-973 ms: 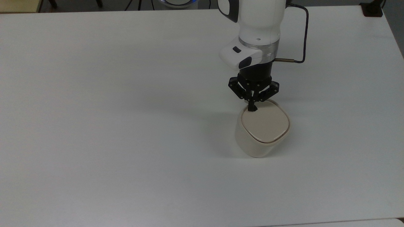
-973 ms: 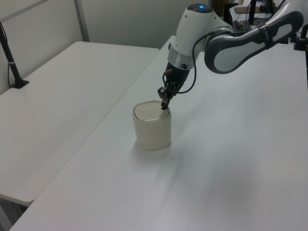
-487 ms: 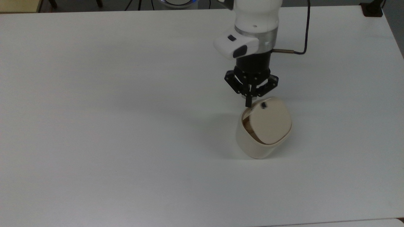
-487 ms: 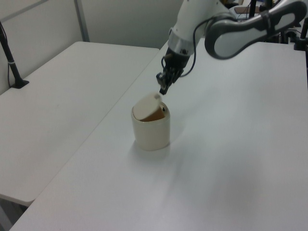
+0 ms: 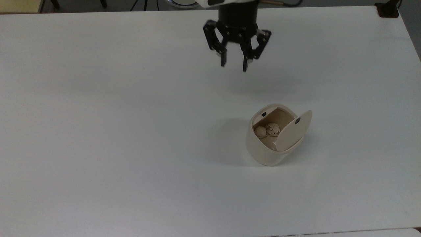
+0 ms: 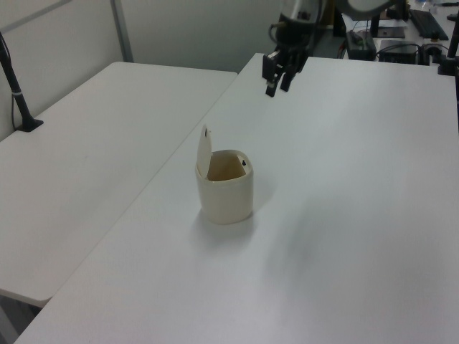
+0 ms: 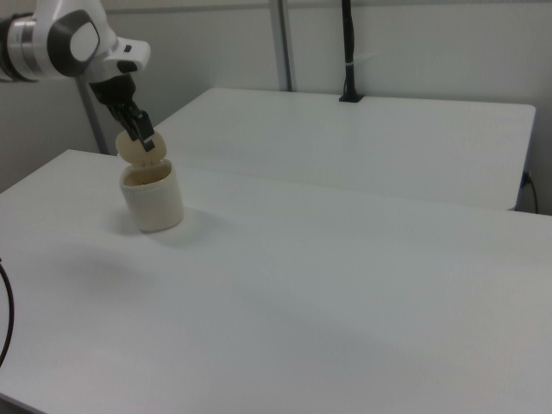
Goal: Open the trash bin
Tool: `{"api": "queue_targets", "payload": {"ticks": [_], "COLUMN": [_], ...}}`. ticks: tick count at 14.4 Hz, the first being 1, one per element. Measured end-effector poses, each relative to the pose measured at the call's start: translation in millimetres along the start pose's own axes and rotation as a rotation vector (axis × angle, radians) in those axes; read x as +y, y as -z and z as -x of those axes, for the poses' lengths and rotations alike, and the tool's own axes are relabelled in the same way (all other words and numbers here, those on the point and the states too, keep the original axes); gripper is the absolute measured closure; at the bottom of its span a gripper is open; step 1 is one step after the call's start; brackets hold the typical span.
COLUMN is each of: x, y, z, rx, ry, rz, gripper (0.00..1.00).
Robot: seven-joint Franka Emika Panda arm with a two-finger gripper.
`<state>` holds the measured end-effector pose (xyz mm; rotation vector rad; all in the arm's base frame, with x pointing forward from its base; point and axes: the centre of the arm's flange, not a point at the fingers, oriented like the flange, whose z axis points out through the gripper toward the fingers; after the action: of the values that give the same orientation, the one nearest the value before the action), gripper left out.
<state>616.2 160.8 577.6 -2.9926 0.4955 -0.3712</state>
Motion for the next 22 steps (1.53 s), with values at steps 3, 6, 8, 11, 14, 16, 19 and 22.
{"api": "queue_targets", "payload": {"ticks": [3,6,8,11,14,16,19,22], "x": [38,78,96,113,126,129,138,142], "y": [34,64,72,70,73,73,73,74], "z": [2,4,6,13,13,12,9,5], "rx": [-0.074,-0.132,-0.155,-0.196,-0.208,-0.209,-0.207,-0.193], "ry": [0.059,0.104,0.134,0.21,0.241,0.254,0.308,0.326], "rz": [0.012,0.003,0.006,0.015,0.017,0.017,0.011,0.007], "gripper": [0.1,0.0,0.0,0.0,0.0,0.0,0.0,0.0]}}
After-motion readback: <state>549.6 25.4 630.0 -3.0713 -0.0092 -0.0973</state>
